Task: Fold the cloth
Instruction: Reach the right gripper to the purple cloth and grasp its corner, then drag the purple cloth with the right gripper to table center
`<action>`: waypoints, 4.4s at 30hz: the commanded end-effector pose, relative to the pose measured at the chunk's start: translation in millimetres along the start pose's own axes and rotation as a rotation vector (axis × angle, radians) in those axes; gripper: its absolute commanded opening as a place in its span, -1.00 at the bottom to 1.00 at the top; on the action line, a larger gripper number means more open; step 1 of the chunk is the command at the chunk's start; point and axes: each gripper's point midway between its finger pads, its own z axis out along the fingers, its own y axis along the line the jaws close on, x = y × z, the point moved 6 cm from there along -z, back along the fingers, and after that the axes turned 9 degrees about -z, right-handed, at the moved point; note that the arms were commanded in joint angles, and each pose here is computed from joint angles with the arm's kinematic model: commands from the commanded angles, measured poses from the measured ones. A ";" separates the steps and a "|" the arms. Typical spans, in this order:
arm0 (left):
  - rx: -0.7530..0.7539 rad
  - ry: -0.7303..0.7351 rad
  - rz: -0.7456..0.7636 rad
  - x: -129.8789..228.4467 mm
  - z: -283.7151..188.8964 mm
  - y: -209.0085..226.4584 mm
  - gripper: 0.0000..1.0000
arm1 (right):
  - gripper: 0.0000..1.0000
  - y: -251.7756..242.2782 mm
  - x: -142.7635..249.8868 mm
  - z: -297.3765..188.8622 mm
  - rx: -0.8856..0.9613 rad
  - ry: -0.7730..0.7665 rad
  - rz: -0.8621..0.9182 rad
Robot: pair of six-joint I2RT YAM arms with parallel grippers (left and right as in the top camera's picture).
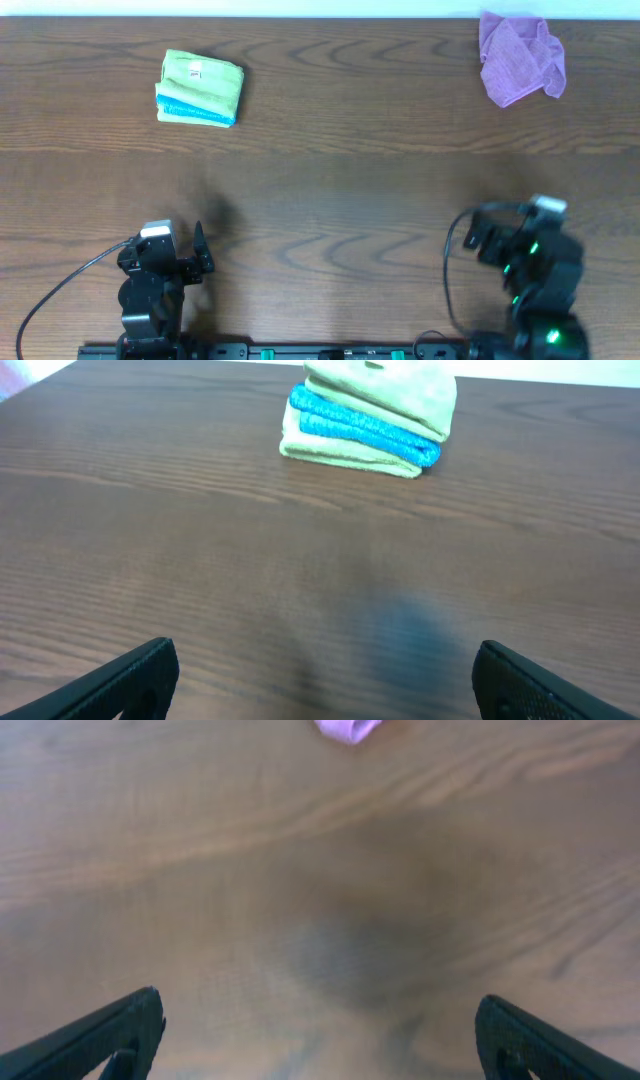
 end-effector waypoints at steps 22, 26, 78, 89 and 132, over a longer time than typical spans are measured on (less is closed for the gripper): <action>-0.017 0.016 0.011 6.6 2.3 2.4 0.90 | 0.99 -60.2 -211.1 184.7 0.050 0.217 0.065; -0.017 0.016 0.010 6.6 2.3 2.4 0.90 | 0.99 -60.7 -213.9 223.8 -0.011 0.221 0.028; -0.017 0.016 0.011 6.6 2.3 2.4 0.90 | -0.98 -19.1 -182.7 304.4 -0.224 0.196 0.045; -0.017 0.016 0.010 6.6 2.3 2.4 0.90 | -0.98 70.6 -187.0 171.8 -0.402 0.398 -0.225; -0.017 0.016 0.011 6.6 2.3 2.4 0.91 | 0.95 383.7 -32.8 25.9 -0.948 0.657 -0.636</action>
